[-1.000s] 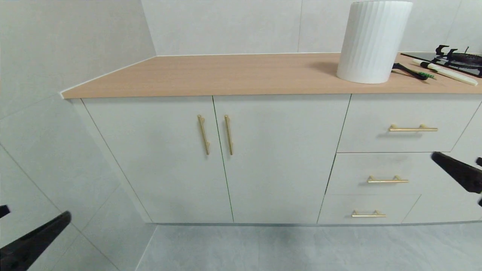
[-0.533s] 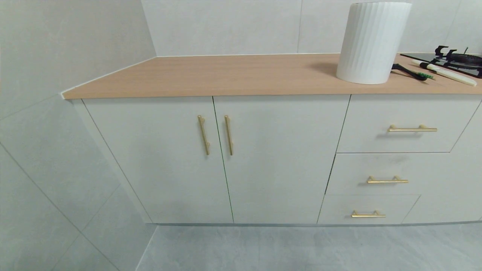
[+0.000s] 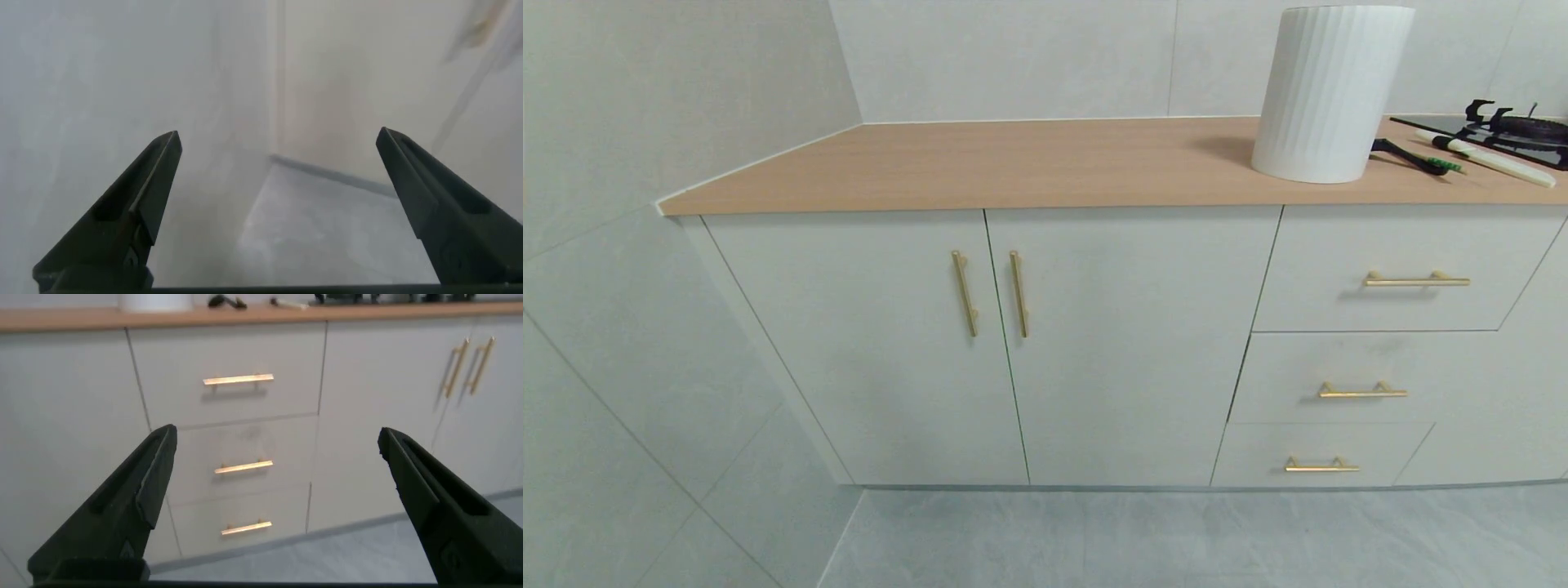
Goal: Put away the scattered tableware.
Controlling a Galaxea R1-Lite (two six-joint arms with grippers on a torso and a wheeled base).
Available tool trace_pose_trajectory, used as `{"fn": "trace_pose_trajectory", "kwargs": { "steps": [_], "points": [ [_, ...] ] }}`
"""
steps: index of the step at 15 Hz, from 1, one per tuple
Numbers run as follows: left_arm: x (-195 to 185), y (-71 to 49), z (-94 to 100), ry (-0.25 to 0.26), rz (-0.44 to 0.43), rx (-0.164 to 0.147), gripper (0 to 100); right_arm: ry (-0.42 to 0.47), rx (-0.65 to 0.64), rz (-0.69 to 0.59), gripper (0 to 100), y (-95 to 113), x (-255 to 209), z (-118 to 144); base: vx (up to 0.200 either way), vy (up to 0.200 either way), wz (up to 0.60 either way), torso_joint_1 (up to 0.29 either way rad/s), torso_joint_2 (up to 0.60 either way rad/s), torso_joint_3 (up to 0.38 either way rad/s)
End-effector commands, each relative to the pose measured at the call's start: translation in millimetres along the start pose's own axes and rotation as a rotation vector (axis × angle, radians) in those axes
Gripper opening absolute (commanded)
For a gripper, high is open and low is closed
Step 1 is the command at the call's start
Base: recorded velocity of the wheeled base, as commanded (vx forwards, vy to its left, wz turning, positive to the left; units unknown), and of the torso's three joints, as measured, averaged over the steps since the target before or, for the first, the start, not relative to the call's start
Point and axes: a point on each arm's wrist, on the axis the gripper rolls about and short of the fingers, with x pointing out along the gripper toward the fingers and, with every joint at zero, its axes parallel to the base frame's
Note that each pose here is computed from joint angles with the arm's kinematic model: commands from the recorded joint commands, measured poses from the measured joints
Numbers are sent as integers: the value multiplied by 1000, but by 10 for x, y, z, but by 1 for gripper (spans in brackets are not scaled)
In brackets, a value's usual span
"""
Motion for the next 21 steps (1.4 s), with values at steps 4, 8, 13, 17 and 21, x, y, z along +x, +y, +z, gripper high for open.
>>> {"fn": "trace_pose_trajectory", "kwargs": {
  "steps": [4, 8, 13, 17, 21],
  "points": [
    [148, -122, -427, -103, -73, -21, 100, 32, -6, -29, 100, 58, 119, -524, 0, 0, 0, 0, 0, 0],
    [138, -182, -463, -72, -341, -28, 100, 181, -31, 56, 100, 80, 101, -680, 0, 0, 0, 0, 0, 0],
    [137, -186, -466, -68, -360, -32, 100, 177, -29, 125, 100, 95, 102, -677, 0, 0, 0, 0, 0, 0],
    [137, -186, -466, -68, -360, -31, 100, 214, -41, 336, 100, 140, 81, -719, 0, 0, 0, 0, 0, 0],
    [137, -186, -466, -68, -358, -31, 100, 224, 6, 320, 100, 138, 80, -723, 0, 0, 0, 0, 0, 0]
  ]
}}
